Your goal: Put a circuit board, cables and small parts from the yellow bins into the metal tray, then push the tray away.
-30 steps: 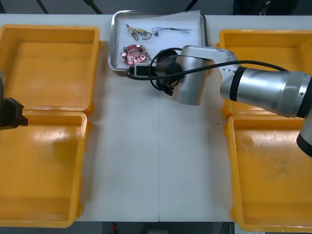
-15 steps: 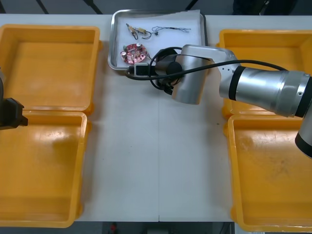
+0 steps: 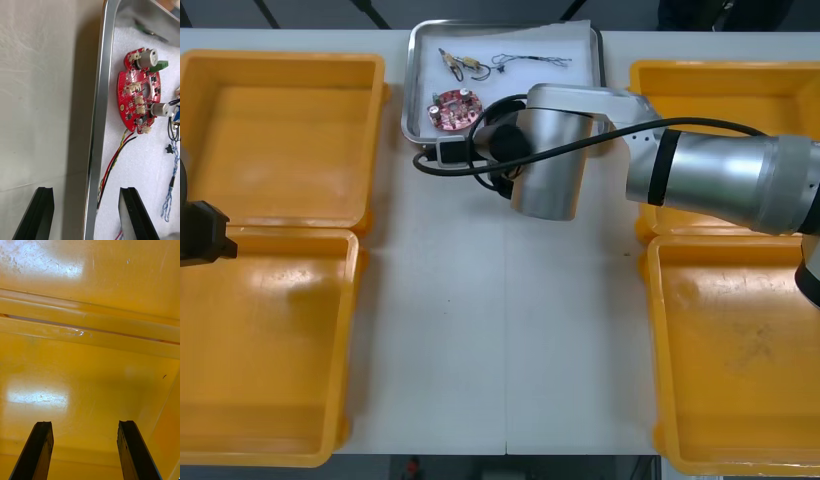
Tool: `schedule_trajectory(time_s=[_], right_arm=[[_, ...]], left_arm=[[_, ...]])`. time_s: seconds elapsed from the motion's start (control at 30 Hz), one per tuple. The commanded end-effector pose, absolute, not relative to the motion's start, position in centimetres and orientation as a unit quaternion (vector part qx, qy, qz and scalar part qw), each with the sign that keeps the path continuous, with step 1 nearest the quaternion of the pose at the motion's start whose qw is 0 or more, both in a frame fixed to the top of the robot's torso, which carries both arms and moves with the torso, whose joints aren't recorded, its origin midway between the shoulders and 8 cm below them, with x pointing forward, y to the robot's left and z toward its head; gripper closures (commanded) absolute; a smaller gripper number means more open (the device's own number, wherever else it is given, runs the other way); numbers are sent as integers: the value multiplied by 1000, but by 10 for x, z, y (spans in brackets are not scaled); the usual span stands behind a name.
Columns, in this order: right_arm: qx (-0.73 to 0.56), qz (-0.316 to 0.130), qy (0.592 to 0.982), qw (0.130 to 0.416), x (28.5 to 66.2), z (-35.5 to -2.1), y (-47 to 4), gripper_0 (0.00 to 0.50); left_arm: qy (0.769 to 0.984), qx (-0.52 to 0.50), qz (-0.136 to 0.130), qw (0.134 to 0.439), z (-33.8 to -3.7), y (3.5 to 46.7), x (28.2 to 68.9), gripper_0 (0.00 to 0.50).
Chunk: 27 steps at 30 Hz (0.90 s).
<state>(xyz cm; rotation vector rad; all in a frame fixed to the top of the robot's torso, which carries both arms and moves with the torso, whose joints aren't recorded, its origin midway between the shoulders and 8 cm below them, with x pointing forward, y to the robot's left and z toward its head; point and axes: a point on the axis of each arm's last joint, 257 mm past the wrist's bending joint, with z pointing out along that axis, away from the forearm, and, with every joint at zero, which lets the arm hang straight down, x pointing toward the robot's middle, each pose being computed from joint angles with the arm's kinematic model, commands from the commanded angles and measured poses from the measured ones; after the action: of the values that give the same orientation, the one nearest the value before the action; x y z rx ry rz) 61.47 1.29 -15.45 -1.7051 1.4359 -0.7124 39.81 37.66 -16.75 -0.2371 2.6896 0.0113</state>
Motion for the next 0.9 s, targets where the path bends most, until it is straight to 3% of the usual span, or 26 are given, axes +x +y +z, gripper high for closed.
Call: schedule_trajectory(time_s=[0.03, 0.33, 0.63, 0.9], right_arm=[[-649, -250, 586, 415, 598, -96, 24, 0], [-613, -163, 670, 386, 550, -82, -2, 0], [-530, -111, 754, 372, 514, -64, -63, 0], [-416, -94, 825, 371, 490, -61, -131, 0]], left_arm=[[972, -47, 38, 229, -156, 395, 399, 0], [972, -47, 38, 229, -156, 395, 399, 0], [972, -47, 38, 229, -156, 395, 399, 0], [972, -47, 38, 229, -156, 395, 399, 0]])
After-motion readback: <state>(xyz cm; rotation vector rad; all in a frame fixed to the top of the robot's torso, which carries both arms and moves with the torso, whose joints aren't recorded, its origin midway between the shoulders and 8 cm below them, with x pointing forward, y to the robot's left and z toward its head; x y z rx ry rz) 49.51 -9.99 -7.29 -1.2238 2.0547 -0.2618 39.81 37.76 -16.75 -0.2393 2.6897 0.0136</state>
